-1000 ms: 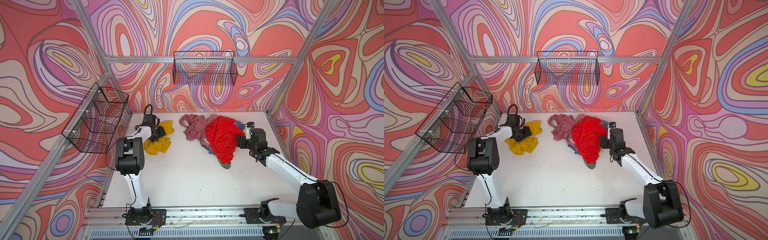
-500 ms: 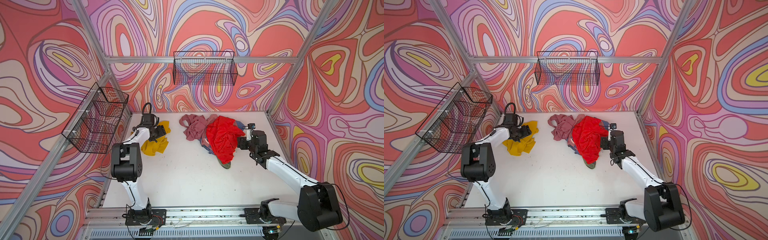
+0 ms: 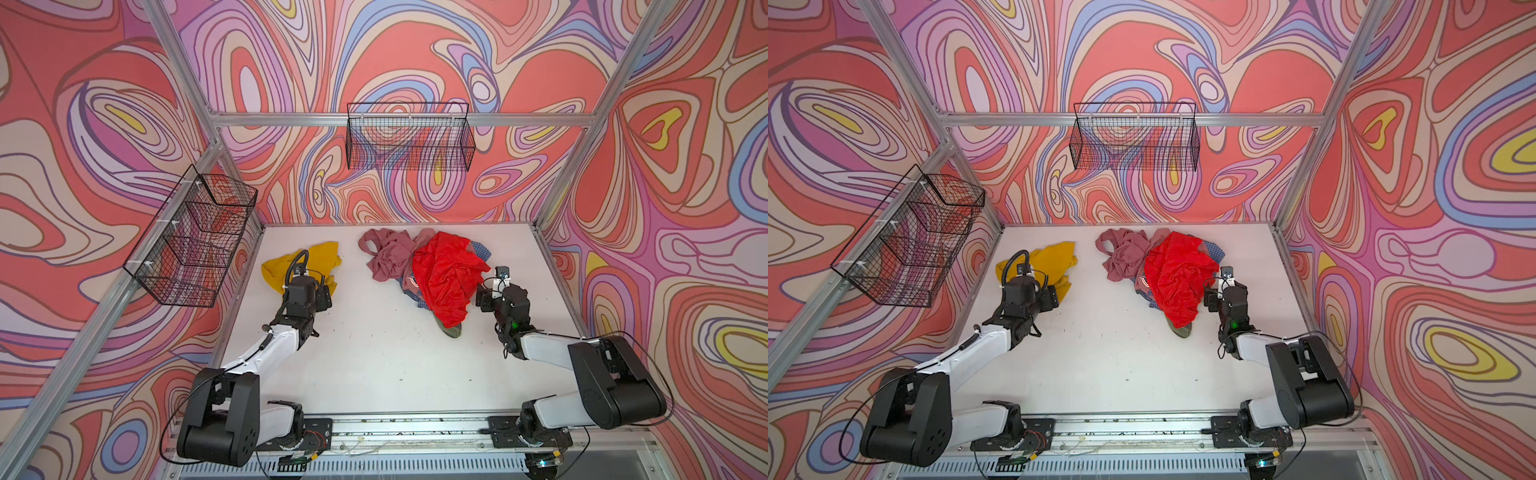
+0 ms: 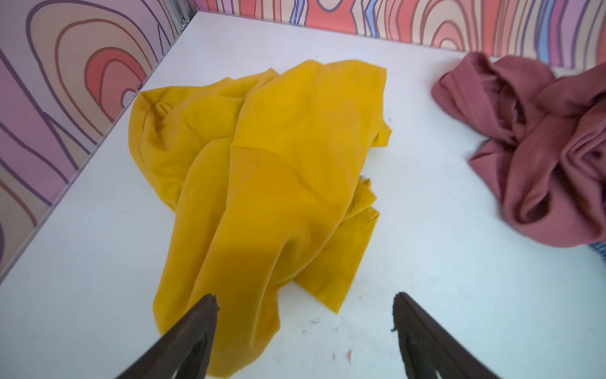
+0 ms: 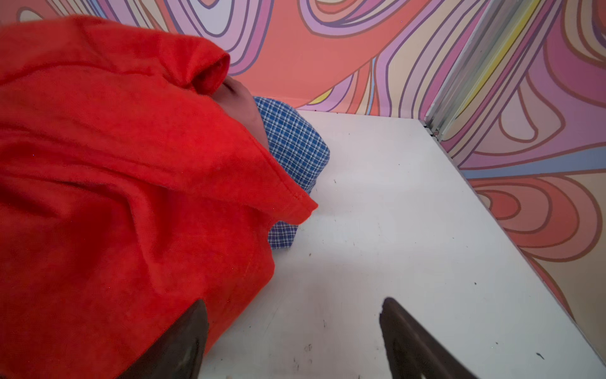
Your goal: Pick out a specific cloth from the pile
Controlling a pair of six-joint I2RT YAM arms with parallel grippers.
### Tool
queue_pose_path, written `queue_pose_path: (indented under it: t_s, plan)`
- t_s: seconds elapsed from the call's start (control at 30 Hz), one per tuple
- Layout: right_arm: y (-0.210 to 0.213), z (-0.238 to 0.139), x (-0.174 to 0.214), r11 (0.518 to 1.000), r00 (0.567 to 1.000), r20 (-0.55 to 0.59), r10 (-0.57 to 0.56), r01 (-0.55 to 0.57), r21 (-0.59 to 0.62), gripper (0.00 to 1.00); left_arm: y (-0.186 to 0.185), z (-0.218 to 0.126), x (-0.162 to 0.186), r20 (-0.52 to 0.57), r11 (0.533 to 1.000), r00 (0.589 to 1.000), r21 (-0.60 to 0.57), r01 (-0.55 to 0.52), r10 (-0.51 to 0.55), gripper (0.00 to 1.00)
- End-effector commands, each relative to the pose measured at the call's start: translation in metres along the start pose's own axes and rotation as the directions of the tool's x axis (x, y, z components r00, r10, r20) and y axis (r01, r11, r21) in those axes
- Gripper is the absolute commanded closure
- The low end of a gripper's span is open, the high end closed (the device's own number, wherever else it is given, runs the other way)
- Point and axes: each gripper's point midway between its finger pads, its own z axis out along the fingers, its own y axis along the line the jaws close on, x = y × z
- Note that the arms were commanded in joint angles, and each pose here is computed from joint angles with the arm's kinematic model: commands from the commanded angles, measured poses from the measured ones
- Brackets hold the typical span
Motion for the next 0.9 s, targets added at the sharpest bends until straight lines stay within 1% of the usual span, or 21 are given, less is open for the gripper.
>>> queue_pose_path:
  t_s: [0.0,0.03,0.07,0.1,0.13,0.23,0.27,0.33,0.37,0.43,0.47,0.5,0.53,0.57,0.6,0.63,0.7,0.73,0.77,0.83,0.87]
  plan:
    - [-0.011,0.006,-0.021,0.999,0.99,0.139,0.002,-0.009,0.051,0.15,0.002,-0.01,-0.048,0.225,0.999,0.974,-0.039,-0.033,0.041,0.13]
    - [-0.012,0.009,-0.017,0.999,0.99,0.142,0.013,-0.02,0.049,0.15,0.007,-0.007,-0.033,0.222,0.997,0.973,-0.058,-0.051,0.062,0.13]
    - [-0.012,0.011,-0.014,0.999,0.989,0.144,0.02,-0.026,0.043,0.15,0.009,-0.007,-0.036,0.239,0.996,0.969,-0.075,-0.052,0.069,0.13]
    - [-0.014,0.014,-0.011,0.998,0.988,0.151,0.023,-0.031,0.05,0.15,0.009,-0.005,-0.03,0.192,0.993,0.976,-0.079,-0.086,0.1,0.13]
    - [-0.018,0.015,-0.008,0.997,0.989,0.139,0.05,-0.058,0.053,0.15,0.01,-0.003,-0.029,0.196,0.989,0.972,-0.095,-0.115,0.131,0.13]
    - [-0.021,0.02,0.002,0.997,0.989,0.126,0.082,-0.083,0.007,0.15,0.015,0.002,-0.023,0.249,0.983,0.955,-0.127,-0.131,0.159,0.1]
    - [-0.022,0.023,0.0,0.997,0.987,0.144,0.075,-0.078,0.015,0.15,0.014,0.006,-0.018,0.246,0.984,0.956,-0.123,-0.131,0.158,0.1]
    - [-0.021,0.029,0.005,0.996,0.993,0.086,0.083,-0.084,0.008,0.15,0.009,0.011,-0.014,0.249,0.982,0.951,-0.105,-0.16,0.181,0.12]
    - [-0.022,0.031,0.004,0.996,0.992,0.092,0.086,-0.087,0.011,0.15,0.006,0.011,-0.013,0.235,0.981,0.953,-0.088,-0.175,0.191,0.12]
    - [-0.024,0.035,0.006,0.995,0.993,0.066,0.096,-0.096,0.007,0.12,0.006,0.015,-0.004,0.28,0.983,0.943,-0.059,-0.172,0.182,0.13]
    - [-0.025,0.036,0.005,0.995,0.993,0.066,0.1,-0.101,0.012,0.11,0.006,0.015,-0.001,0.328,0.985,0.929,-0.041,-0.166,0.17,0.13]
    - [-0.025,0.037,0.006,0.994,0.993,0.051,0.104,-0.105,0.006,0.1,0.013,0.016,0.003,0.367,0.991,0.92,-0.038,-0.13,0.135,0.12]
    - [-0.026,0.039,0.006,0.994,0.993,0.052,0.109,-0.11,0.004,0.1,0.018,0.01,-0.002,0.406,0.993,0.906,-0.065,-0.103,0.12,0.08]
    - [-0.027,0.039,0.007,0.994,0.993,0.043,0.112,-0.112,0.003,0.09,0.017,0.009,0.001,0.381,0.993,0.917,-0.053,-0.103,0.116,0.08]
    - [-0.028,0.039,0.007,0.994,0.993,0.045,0.113,-0.113,0.005,0.09,0.018,0.012,0.005,0.334,0.993,0.935,-0.055,-0.104,0.116,0.08]
    - [-0.028,0.039,0.008,0.994,0.993,0.044,0.113,-0.113,0.005,0.09,0.019,0.019,0.003,0.314,0.992,0.942,-0.072,-0.102,0.12,0.01]
    - [-0.027,0.039,0.007,0.993,0.992,0.045,0.114,-0.114,0.004,0.09,0.017,0.029,-0.004,0.297,0.989,0.945,-0.09,-0.119,0.14,0.0]
    - [-0.027,0.039,0.007,0.993,0.992,0.045,0.114,-0.114,0.004,0.09,0.019,0.028,0.0,0.272,0.991,0.954,-0.085,-0.105,0.124,0.0]
    - [-0.027,0.039,0.007,0.994,0.992,0.047,0.113,-0.114,0.004,0.09,0.019,0.028,0.003,0.26,0.991,0.957,-0.081,-0.11,0.127,0.0]
    - [-0.027,0.039,0.007,0.994,0.993,0.046,0.113,-0.113,0.004,0.09,0.018,0.03,-0.002,0.294,0.989,0.946,-0.087,-0.118,0.139,0.0]
    - [-0.027,0.039,0.007,0.994,0.993,0.046,0.113,-0.113,0.004,0.09,0.019,0.028,0.0,0.28,0.991,0.952,-0.082,-0.107,0.126,0.0]
